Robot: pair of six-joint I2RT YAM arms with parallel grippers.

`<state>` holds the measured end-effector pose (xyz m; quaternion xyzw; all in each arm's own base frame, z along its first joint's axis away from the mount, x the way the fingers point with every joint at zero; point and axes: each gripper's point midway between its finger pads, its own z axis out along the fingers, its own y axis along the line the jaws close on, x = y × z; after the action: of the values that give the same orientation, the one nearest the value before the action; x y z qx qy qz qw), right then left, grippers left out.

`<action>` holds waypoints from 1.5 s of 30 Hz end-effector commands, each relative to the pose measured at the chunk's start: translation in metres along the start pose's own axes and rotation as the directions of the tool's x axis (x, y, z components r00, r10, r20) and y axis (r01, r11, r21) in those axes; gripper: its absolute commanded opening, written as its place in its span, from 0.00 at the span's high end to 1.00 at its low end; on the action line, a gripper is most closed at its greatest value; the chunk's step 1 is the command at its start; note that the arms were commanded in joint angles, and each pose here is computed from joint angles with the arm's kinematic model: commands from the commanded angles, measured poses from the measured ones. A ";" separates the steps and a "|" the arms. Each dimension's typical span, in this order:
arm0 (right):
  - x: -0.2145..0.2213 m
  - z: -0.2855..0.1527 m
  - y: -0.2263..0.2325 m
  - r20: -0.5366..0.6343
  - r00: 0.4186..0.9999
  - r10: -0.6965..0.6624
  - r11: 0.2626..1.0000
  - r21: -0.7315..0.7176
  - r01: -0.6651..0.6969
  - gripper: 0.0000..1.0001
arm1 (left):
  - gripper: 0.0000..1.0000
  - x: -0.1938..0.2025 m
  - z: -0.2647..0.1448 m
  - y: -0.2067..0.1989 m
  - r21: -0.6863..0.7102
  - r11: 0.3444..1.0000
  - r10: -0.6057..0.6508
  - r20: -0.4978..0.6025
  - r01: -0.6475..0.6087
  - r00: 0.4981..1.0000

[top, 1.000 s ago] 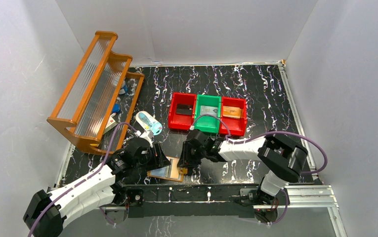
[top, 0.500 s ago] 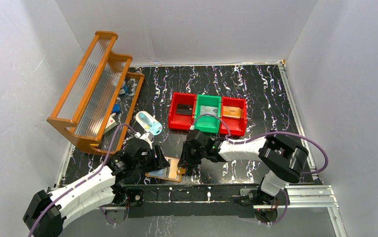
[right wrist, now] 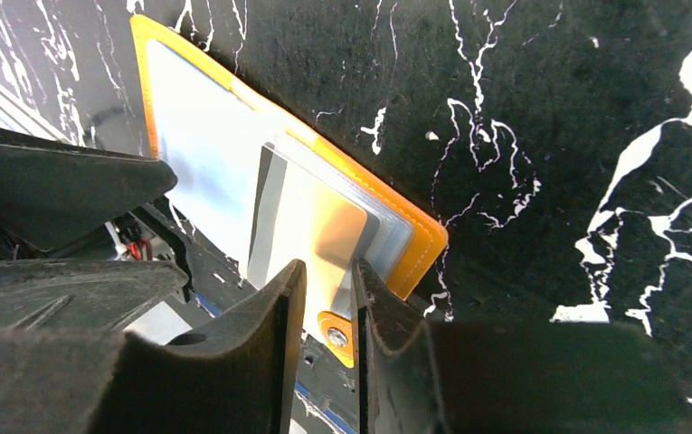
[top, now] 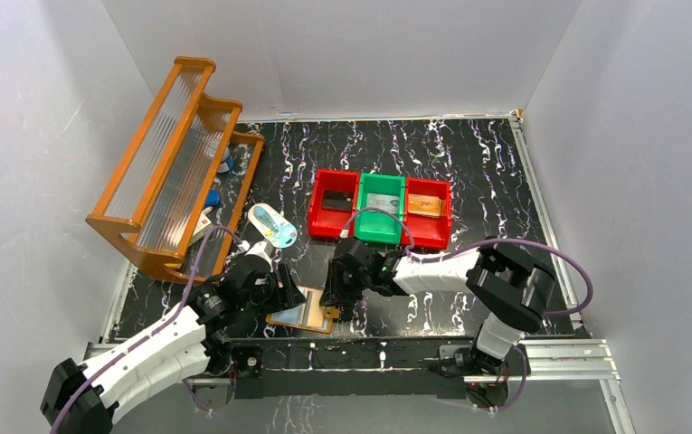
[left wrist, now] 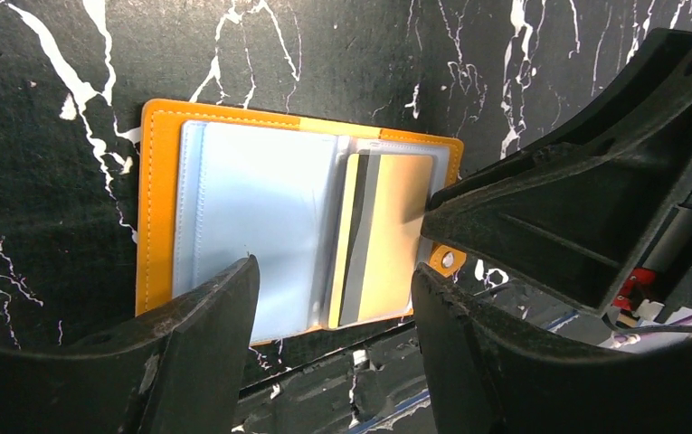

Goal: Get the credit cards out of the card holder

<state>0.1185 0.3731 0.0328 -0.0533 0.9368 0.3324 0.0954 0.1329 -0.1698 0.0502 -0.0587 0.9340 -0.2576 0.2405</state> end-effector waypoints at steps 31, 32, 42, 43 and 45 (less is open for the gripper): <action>0.030 0.031 -0.046 -0.067 0.991 0.116 0.993 0.023 -0.115 0.73 | 0.72 0.042 0.017 -0.014 0.204 0.963 -0.153 -0.128 0.177 0.980; 0.030 0.031 -0.046 -0.068 0.991 0.116 0.993 0.020 -0.115 0.74 | 0.75 0.041 0.017 -0.015 0.216 0.960 -0.156 -0.122 0.179 0.980; 0.032 0.034 -0.046 -0.081 0.989 0.122 0.993 0.008 -0.122 0.74 | 0.96 0.028 0.005 -0.050 0.393 0.904 -0.142 -0.098 0.169 0.985; 0.032 0.034 -0.047 -0.081 0.989 0.124 0.992 0.006 -0.124 0.74 | 0.96 0.027 0.003 -0.052 0.407 0.898 -0.137 -0.096 0.164 0.986; 0.033 0.034 -0.048 -0.084 0.988 0.127 0.992 0.009 -0.126 0.74 | 0.96 0.024 -0.001 -0.059 0.439 0.885 -0.128 -0.088 0.154 0.988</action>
<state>0.1224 0.3869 0.0273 -0.0051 0.9052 0.4198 0.0664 0.1168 -0.1869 0.0212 -0.1105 0.9033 -0.3573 0.2101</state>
